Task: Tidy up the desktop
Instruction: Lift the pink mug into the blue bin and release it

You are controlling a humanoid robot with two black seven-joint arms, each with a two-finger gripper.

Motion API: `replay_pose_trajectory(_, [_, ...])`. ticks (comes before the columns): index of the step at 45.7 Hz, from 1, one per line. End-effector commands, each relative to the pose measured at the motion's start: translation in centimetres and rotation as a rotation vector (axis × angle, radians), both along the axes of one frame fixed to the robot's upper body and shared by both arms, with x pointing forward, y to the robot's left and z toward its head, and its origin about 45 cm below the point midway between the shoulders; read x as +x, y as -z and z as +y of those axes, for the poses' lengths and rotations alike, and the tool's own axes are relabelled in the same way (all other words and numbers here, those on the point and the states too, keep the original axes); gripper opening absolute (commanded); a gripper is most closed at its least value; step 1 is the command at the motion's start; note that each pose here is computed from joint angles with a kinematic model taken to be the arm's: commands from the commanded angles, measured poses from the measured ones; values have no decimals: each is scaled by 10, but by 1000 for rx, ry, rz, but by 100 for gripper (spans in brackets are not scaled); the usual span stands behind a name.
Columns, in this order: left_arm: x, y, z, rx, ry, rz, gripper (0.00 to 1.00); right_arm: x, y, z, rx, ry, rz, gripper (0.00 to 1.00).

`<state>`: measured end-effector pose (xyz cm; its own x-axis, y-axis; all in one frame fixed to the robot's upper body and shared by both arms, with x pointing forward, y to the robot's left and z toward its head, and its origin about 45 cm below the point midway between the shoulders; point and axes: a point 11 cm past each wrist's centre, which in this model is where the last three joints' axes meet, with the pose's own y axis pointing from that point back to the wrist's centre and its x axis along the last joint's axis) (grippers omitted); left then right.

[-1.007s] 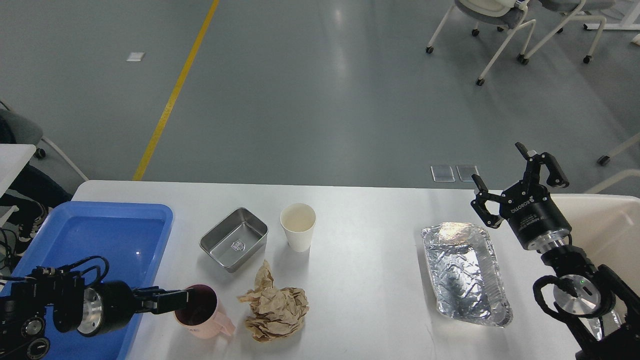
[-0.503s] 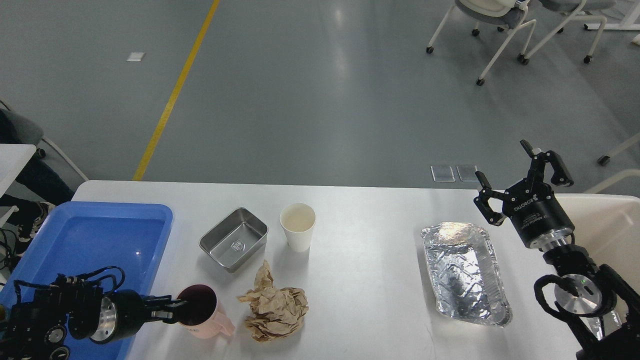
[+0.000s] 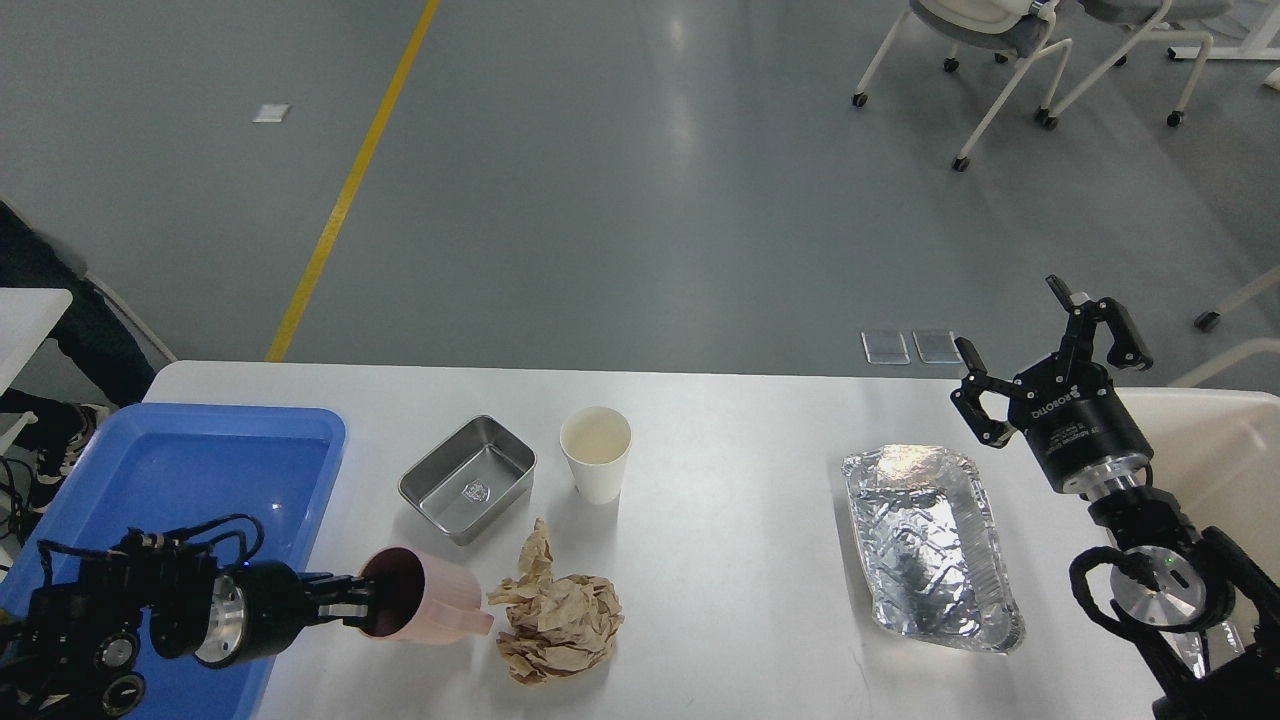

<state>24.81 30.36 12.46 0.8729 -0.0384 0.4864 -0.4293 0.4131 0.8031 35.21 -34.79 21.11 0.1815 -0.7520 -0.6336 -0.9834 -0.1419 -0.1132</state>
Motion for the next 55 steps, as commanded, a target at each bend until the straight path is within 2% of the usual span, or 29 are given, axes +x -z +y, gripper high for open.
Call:
replay_pose_trajectory(1, [13, -49, 19, 27, 19, -54, 0, 1, -1, 0, 0, -2, -4, 100])
replay_pose_trajectory(7, [33, -115, 57, 55, -43, -76, 0, 2, -5, 2, 1, -6, -13, 100])
replay_pose_trajectory(13, [46, -180, 81, 107, -40, -114, 0, 2, -7, 5, 4, -13, -20, 100])
replay_pose_trajectory(17, [49, -205, 89, 135, -45, -131, 0, 2, -8, 7, 6, -18, -22, 100])
replay_pose_trajectory(21, [47, -212, 97, 162, -59, -128, 0, 2, -8, 7, 6, -18, -24, 100])
replay_pose_trajectory(25, [42, -201, 105, 176, -83, -99, 0, 2, -9, 6, 0, -18, -24, 100])
replay_pose_trajectory(31, [27, -154, 136, 210, -179, -35, 0, 2, -8, 5, -2, -17, -21, 100])
replay_pose_trajectory(42, [-18, -65, 175, 295, -278, 44, 0, 3, -9, 7, 3, -19, -26, 100])
replay_pose_trajectory(55, [-53, -15, 177, 323, -278, 79, 1, 3, -9, 6, 1, -18, -25, 100])
